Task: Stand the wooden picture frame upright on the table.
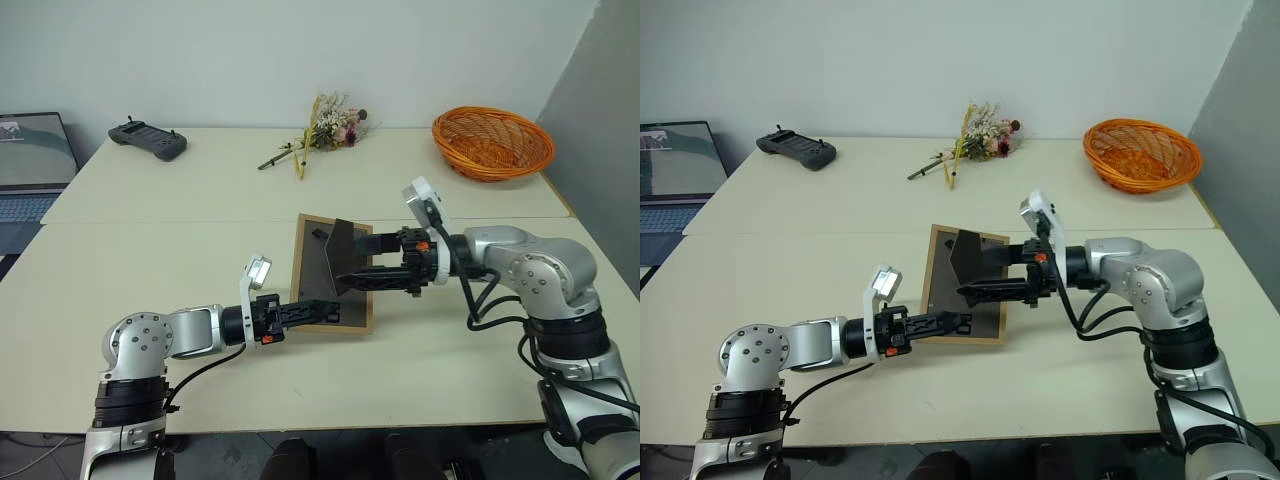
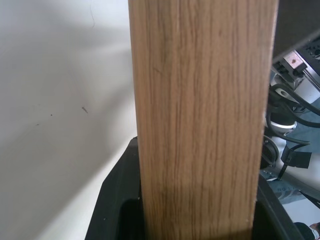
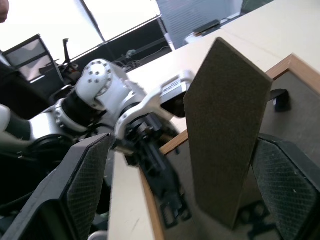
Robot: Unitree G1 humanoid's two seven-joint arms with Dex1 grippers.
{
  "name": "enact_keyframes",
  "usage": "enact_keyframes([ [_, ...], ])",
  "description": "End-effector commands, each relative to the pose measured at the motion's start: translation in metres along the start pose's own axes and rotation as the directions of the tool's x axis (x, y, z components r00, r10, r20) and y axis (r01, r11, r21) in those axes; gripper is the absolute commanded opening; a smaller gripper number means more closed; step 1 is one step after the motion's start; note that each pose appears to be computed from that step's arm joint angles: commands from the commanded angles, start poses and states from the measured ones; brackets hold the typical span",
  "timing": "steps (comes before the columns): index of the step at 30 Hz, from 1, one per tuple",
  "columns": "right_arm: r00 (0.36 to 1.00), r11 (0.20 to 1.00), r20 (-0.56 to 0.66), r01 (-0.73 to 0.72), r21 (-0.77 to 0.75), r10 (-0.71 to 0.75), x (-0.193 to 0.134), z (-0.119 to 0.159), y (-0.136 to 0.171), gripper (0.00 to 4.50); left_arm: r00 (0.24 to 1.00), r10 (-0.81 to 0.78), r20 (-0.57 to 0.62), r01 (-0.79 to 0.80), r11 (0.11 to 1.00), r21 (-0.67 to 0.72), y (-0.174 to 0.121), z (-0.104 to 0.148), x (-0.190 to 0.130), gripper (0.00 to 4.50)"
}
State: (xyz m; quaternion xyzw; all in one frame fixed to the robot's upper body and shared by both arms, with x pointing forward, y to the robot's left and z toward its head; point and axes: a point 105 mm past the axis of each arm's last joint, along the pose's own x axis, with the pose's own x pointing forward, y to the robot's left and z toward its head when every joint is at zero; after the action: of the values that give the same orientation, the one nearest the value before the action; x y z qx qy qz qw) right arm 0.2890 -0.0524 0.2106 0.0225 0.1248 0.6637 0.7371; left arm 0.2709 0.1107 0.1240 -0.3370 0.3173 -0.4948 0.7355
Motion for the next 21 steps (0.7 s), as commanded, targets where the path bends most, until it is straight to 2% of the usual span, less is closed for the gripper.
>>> enact_keyframes([
  [1,0.991,0.984,-0.024,0.125,-0.123,-0.129,-0.024,-0.003,-0.017,4.45,0.996,-0.066,0.052,0.066,0.998,0.014,-0.015,0.013,-0.003,1.21],
  [3,0.974,0.954,-0.056,0.203,-0.219,-0.221,-0.048,-0.008,-0.031,4.45,0.994,-0.099,0.046,0.099,0.995,-0.004,-0.021,0.012,-0.007,1.21],
  [5,0.950,0.890,-0.078,0.251,-0.381,-0.302,-0.070,-0.011,-0.041,4.45,0.991,-0.123,0.049,0.124,0.992,-0.023,-0.026,0.013,-0.011,1.21],
  [6,0.926,0.789,-0.072,0.273,-0.550,-0.370,-0.080,-0.012,-0.050,4.45,0.990,-0.131,0.051,0.133,0.991,-0.029,-0.028,0.015,-0.013,1.21],
  [8,0.892,0.526,-0.050,0.220,-0.822,-0.450,-0.090,-0.018,-0.059,4.45,0.988,-0.142,0.065,0.146,0.988,-0.055,-0.031,0.017,-0.016,1.21],
  [10,0.875,0.264,0.010,0.158,-0.951,-0.485,-0.090,-0.022,-0.066,4.45,0.984,-0.160,0.082,0.167,0.982,-0.088,-0.035,0.022,-0.017,1.21],
  [13,0.904,0.023,0.077,0.096,-0.995,-0.421,-0.074,-0.026,-0.066,4.45,0.980,-0.182,0.079,0.190,0.976,-0.110,-0.046,0.027,-0.015,1.21],
  [15,0.930,-0.097,0.078,0.046,-0.994,-0.359,-0.059,-0.030,-0.063,4.45,0.979,-0.192,0.066,0.199,0.974,-0.110,-0.051,0.028,-0.012,1.21],
  [18,0.952,-0.230,0.126,0.061,-0.971,-0.278,-0.031,-0.025,-0.062,4.45,0.977,-0.207,0.046,0.210,0.972,-0.102,-0.055,0.026,-0.007,1.21],
  [21,0.952,-0.308,0.184,0.104,-0.946,-0.246,-0.014,-0.018,-0.065,4.45,0.977,-0.209,0.041,0.212,0.972,-0.097,-0.056,0.024,-0.002,1.21],
])
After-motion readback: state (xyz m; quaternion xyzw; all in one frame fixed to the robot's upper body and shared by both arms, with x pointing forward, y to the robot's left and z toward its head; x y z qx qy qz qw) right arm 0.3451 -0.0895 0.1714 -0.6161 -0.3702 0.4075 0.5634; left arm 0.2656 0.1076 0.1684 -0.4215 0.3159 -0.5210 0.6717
